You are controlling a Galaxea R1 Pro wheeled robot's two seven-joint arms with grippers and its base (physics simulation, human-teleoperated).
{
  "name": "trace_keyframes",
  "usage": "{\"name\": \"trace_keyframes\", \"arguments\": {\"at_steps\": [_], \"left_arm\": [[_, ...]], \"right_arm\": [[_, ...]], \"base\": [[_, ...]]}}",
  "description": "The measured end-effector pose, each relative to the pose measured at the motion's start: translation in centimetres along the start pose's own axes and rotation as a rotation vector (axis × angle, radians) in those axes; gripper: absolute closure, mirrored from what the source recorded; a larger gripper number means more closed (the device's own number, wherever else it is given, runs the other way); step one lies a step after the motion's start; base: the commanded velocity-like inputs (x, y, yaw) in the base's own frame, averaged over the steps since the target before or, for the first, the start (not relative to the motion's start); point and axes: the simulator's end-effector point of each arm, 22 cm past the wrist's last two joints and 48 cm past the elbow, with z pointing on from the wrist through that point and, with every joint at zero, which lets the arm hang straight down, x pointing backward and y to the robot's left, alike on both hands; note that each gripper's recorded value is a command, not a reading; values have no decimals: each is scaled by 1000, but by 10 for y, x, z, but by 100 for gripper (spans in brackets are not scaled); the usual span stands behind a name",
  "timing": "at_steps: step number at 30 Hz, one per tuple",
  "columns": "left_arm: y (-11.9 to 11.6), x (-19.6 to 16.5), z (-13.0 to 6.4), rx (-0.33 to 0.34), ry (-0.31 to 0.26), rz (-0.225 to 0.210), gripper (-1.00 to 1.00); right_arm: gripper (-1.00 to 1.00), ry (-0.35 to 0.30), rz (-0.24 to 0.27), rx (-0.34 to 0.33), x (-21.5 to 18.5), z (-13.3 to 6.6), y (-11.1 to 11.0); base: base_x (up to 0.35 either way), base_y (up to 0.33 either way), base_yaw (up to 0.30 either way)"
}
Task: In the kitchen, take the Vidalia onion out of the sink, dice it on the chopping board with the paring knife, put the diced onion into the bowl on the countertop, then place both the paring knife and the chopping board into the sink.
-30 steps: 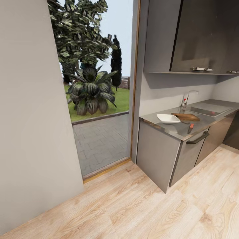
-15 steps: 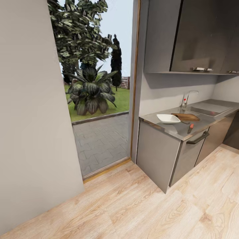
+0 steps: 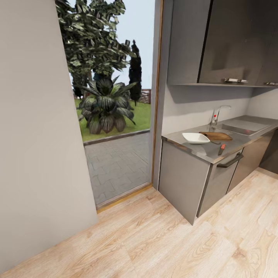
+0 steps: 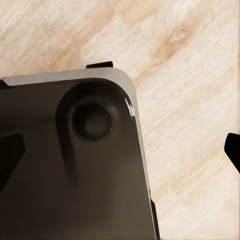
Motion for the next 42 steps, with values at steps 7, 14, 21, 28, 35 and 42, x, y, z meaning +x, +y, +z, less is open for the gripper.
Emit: {"name": "trace_keyframes", "arguments": {"at_steps": [7,14,21,28,35,42], "left_arm": [[-40,-182,-42,83,-61,-127,-100],[-183,-474,-278,357,-533,24,-100],[-215,-541,-351,403,-843,71,-100],[-215,-555,-364,357,-953,118,-100],[-221,-554,-361,363,-954,132,-100],[-290,-517,-380,729,-898,303,-100]], "right_arm": [[-100,5,-56,-94,-207,-11,50],[-100,-449,-84,-146,-482,-243,77],[-100,-649,-25,-264,-544,-298,77],[-100,-762,-32,-287,-565,-316,68],[-100,-776,-125,-537,-558,-339,89],[-100,-853,-60,-782,-559,-388,19]], "base": [[0,0,0],[0,0,0],[0,0,0],[0,0,0],[0,0,0],[0,0,0]]}}
